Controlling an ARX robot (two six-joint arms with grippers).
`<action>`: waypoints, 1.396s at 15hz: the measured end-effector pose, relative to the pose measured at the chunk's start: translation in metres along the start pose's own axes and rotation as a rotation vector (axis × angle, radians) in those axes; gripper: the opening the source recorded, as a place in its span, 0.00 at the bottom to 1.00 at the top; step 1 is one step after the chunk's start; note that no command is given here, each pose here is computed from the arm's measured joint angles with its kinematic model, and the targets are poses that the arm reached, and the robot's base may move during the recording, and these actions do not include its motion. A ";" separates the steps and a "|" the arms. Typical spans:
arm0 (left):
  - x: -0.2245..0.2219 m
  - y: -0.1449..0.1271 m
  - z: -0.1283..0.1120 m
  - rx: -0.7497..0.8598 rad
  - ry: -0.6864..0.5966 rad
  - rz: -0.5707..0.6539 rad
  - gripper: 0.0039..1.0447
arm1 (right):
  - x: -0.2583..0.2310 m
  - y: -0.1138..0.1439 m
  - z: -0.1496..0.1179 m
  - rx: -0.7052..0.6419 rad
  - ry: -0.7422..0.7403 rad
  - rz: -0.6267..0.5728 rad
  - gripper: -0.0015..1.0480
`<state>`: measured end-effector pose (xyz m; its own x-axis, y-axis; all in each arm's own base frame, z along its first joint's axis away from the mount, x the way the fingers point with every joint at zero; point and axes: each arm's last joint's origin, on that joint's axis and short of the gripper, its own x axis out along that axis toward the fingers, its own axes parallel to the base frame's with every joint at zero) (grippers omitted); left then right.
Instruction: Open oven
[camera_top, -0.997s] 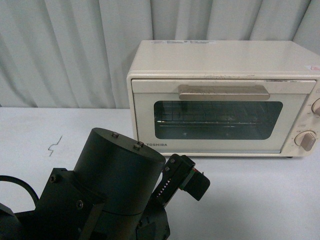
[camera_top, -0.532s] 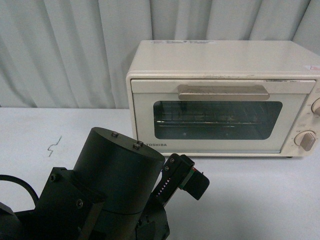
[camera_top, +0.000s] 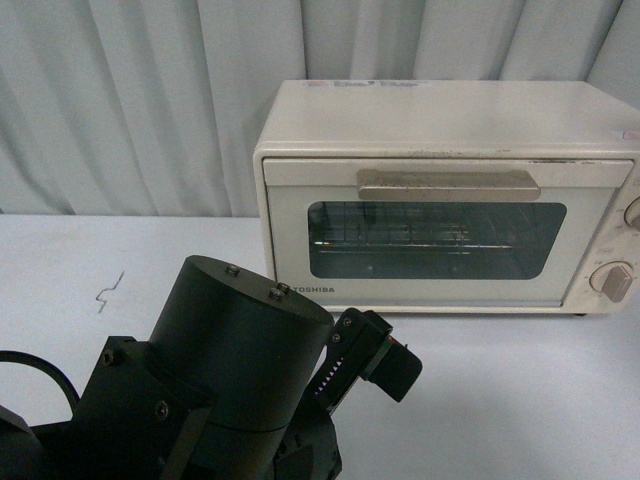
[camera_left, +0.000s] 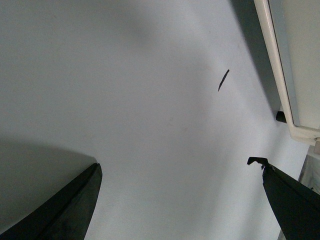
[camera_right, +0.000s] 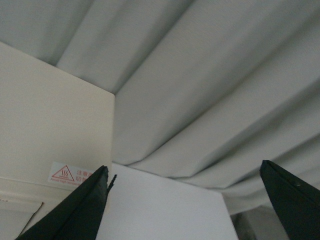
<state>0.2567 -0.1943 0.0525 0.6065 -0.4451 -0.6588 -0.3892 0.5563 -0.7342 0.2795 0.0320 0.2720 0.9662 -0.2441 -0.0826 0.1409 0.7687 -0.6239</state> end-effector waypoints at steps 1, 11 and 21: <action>0.000 0.000 0.000 0.000 0.000 0.000 0.94 | 0.016 0.008 0.011 -0.138 -0.017 0.037 0.70; 0.000 0.000 0.000 0.000 0.000 0.000 0.94 | 0.019 0.066 0.015 -0.721 -0.203 0.338 0.02; 0.000 0.000 0.000 0.000 0.000 0.000 0.94 | 0.028 0.111 -0.005 -0.805 -0.216 0.625 0.02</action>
<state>0.2568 -0.1944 0.0526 0.6067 -0.4453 -0.6585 -0.3890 0.5562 -0.7344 0.3211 0.1078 0.1969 0.8465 0.2341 -0.4781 -0.5070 0.0809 -0.8582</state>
